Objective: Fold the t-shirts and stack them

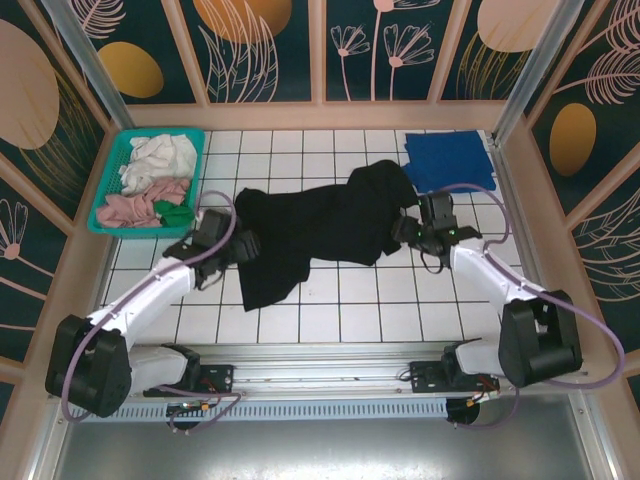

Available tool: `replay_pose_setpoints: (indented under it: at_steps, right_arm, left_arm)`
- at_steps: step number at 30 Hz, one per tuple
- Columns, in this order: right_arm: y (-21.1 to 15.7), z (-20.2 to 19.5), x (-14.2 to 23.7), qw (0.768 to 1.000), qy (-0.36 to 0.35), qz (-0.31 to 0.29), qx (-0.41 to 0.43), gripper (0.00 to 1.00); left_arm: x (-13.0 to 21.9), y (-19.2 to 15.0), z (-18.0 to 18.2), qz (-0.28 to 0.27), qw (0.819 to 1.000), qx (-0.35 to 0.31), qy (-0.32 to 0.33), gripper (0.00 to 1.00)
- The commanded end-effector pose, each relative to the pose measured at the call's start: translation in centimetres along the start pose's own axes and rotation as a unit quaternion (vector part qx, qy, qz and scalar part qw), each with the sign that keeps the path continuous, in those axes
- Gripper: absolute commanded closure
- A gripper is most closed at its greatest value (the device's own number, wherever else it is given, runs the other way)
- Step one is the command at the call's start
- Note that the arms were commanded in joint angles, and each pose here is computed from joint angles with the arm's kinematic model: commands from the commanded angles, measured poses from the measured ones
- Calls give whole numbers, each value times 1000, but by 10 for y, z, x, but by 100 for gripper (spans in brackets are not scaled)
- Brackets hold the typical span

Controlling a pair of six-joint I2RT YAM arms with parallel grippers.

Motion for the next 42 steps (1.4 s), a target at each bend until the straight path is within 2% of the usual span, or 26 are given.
replay_pose_setpoints:
  at_steps: [1,4,12,16,17,19,22,26,27,30,32,36,42]
  right_arm:
    - [-15,-3,-20,999,11,16,-28,45]
    - [-14,-2,-33,999,-3,32,-21,54]
    - [-9,21,-63,999,14,45,0,56]
    - [-12,29,-80,998,-5,66,6,59]
    - [-14,28,-83,997,-14,69,5,59]
    - [-17,27,-88,997,-19,74,2,61]
    - [-21,25,-93,996,-28,83,4,66]
    - [-25,18,-92,995,-62,80,11,81]
    - [-25,16,-90,994,-71,78,12,86]
    - [-21,11,-77,995,-76,62,12,100]
    - [-16,11,-63,996,-74,50,13,100]
    - [4,19,-16,999,-48,4,24,100]
    - [47,37,96,993,2,-113,42,100]
  left_arm:
    - [-13,-33,13,36,998,51,-5,18]
    - [-21,-57,26,56,997,57,4,18]
    - [-33,-80,30,81,995,50,9,16]
    - [-40,-87,31,97,994,49,5,25]
    - [-41,-89,32,98,994,47,7,30]
    - [-43,-91,33,99,994,44,7,49]
    - [-45,-91,31,104,994,37,-2,70]
    - [-41,-89,22,100,991,51,-67,100]
    - [-37,-86,19,93,991,57,-81,100]
    - [-22,-75,12,63,991,61,-106,100]
    - [-5,-64,7,34,991,64,-116,100]
    - [51,-31,-5,-48,986,74,-141,100]
    - [163,23,-17,-190,965,73,-165,100]
Point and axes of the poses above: each hand's point on the last joint's axis, 136 mm out from that joint toward the fingers, its own x axis back along the fingers, its own z axis along the line the jaws close on, y = z × x, the point moved 10 cm from there along x, back along the fingers, and after that the axes turned 7 degrees about x, right-handed, at the moved point
